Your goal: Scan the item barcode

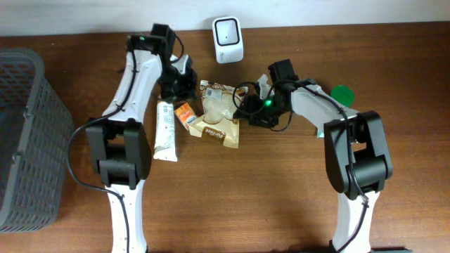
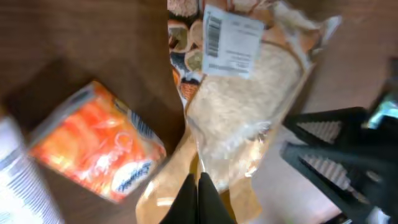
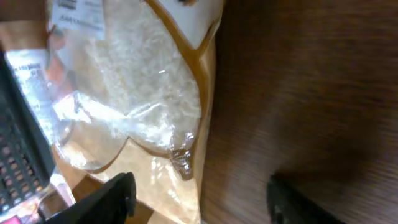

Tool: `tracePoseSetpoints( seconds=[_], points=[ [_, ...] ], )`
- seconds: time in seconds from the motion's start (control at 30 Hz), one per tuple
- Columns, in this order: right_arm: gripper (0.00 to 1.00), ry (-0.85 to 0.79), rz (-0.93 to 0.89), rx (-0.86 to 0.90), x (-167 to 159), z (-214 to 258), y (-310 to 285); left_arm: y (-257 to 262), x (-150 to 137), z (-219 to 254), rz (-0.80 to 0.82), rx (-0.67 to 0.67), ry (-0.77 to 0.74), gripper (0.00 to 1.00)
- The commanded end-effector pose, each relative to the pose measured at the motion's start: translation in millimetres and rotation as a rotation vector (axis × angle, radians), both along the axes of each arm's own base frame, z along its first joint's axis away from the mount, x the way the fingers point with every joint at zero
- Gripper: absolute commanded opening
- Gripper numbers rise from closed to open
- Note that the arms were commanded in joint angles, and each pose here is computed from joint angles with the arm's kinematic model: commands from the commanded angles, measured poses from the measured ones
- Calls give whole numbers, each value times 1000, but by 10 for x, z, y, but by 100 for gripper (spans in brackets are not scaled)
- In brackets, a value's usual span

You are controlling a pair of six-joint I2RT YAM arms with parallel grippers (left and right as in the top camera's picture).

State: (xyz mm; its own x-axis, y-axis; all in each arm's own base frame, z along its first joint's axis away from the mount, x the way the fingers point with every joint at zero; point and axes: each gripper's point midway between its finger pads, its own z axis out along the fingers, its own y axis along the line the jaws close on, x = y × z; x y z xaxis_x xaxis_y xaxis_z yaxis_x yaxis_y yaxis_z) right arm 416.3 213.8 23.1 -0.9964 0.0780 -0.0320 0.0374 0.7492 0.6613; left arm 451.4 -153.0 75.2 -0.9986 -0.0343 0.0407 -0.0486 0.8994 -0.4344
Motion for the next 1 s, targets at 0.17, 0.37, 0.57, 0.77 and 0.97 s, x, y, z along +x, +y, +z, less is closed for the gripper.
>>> tracePoseSetpoints(
  seconds=[0.17,0.37,0.57,0.77,0.97],
  points=[
    [69,-19,18,-16,24,-46,-85,-124,-134,-523,-21,-74,25,66],
    [69,-25,18,-14,40,-43,-132,-423,-326,-754,-35,-311,49,67],
    [69,-29,18,-13,49,-41,-130,-382,-656,-1085,-55,-202,125,66],
    [68,-37,22,0,61,-23,-104,-382,-653,-1096,-55,-202,122,47],
    [43,-2,66,4,-128,-24,256,-407,-458,-1099,-54,-213,36,54]
  ],
)
